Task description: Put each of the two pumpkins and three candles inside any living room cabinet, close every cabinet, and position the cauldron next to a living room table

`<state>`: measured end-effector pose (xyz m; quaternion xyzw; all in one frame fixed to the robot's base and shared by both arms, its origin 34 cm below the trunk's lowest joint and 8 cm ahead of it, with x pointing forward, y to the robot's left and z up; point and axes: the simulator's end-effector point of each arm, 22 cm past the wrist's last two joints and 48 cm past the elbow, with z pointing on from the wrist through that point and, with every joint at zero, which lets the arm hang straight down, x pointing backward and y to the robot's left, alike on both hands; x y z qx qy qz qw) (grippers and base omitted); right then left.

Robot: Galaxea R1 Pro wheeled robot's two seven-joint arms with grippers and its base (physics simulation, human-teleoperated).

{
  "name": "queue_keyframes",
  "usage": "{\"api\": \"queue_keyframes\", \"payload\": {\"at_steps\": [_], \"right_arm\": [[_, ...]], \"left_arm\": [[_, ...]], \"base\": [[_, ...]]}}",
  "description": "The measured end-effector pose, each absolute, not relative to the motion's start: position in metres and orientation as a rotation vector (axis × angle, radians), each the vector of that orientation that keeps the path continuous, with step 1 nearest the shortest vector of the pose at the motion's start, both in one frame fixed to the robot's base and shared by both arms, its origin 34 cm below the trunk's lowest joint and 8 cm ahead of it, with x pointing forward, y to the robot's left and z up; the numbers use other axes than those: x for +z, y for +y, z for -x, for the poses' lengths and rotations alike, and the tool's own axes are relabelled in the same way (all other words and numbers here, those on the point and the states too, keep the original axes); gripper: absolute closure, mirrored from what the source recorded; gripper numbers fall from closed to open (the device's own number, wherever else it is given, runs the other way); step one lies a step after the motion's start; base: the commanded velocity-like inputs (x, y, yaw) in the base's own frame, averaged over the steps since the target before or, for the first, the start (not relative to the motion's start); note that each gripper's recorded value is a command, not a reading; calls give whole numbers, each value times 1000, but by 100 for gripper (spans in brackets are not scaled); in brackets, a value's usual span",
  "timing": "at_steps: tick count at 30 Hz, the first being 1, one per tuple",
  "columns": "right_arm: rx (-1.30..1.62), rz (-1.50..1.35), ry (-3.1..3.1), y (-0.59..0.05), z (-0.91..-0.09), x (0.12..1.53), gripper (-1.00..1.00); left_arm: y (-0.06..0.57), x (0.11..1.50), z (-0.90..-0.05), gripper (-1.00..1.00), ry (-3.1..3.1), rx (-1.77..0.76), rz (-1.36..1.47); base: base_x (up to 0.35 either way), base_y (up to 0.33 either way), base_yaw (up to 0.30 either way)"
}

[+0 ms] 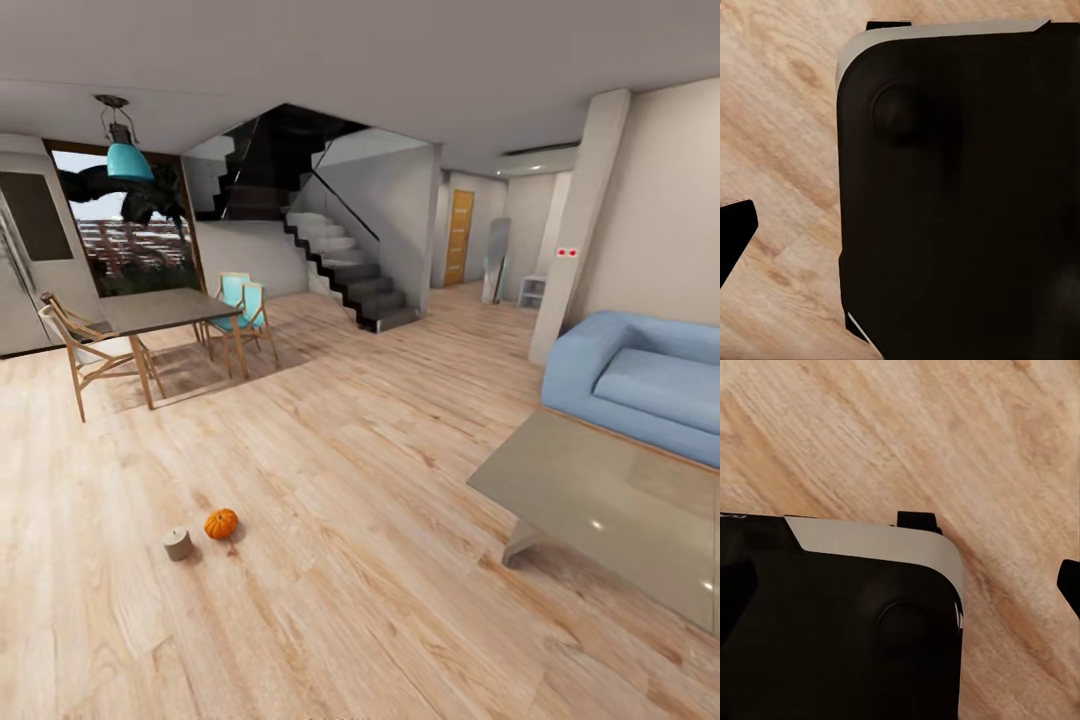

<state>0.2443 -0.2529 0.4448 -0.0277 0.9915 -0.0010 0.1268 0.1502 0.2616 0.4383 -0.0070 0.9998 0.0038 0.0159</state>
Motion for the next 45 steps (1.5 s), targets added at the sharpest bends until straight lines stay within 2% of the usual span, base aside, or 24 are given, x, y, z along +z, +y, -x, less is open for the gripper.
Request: {"api": "queue_keyframes", "payload": {"at_steps": [45], "right_arm": [[2,109,2944,-250,-222,440,-100]], "left_arm": [[263,438,-130,-100,3162,16,45]], "base": [[0,0,211]]}}
